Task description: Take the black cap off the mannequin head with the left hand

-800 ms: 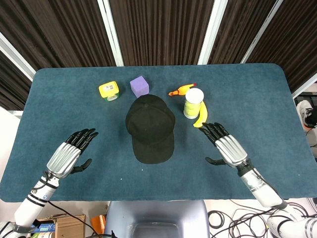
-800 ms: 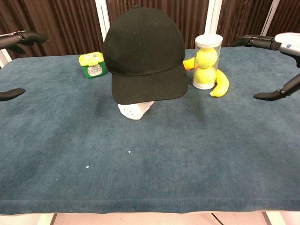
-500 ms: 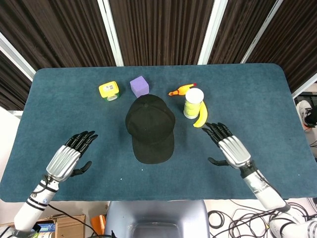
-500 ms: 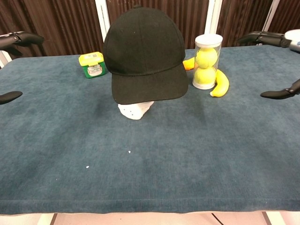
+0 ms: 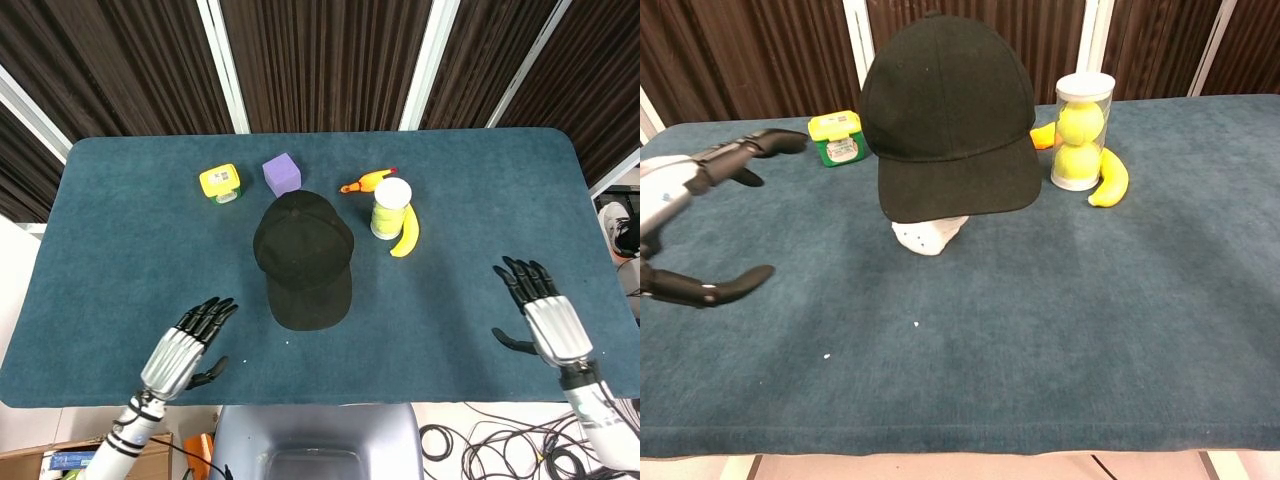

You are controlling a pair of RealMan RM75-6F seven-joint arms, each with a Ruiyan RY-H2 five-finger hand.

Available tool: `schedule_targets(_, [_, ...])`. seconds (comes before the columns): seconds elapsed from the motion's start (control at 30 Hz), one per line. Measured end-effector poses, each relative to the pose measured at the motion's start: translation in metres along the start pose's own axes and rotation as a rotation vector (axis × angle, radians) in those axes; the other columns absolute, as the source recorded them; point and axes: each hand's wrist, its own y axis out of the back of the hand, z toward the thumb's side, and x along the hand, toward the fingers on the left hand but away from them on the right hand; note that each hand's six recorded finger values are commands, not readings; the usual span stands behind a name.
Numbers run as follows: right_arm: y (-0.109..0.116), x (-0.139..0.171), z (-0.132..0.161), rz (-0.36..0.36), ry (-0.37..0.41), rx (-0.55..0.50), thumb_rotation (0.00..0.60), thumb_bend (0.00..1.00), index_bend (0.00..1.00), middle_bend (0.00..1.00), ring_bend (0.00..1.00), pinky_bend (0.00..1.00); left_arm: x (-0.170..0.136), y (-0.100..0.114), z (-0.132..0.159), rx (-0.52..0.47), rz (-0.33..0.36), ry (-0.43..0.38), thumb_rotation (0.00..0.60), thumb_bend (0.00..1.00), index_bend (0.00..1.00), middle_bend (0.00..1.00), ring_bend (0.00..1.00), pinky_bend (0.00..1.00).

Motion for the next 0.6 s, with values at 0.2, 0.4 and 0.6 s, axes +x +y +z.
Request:
schedule_targets(0.2, [-0.003, 0.002, -0.015, 0.028, -0.046, -0.053, 0.6, 0.15, 0.0, 0.0, 0.0, 0.0, 0.022, -0.025, 0.017, 0.018, 0.022, -0.014, 0.6, 0.34, 0.04, 0.11, 0.09, 0.2])
schedule_targets(0.4, [-0.005, 0.001, -0.031, 0.085, -0.09, -0.085, 0.6, 0.15, 0.0, 0.0, 0.0, 0.0, 0.046, -0.04, 0.029, 0.125, 0.113, -0.049, 0.6, 0.34, 0.14, 0.17, 0.14, 0.21])
schedule_targets(0.6, [-0.007, -0.002, -0.044, 0.132, -0.13, -0.105, 0.6, 0.15, 0.0, 0.0, 0.0, 0.0, 0.068, -0.051, 0.045, 0.19, 0.209, -0.09, 0.6, 0.34, 0.2, 0.21, 0.17, 0.23])
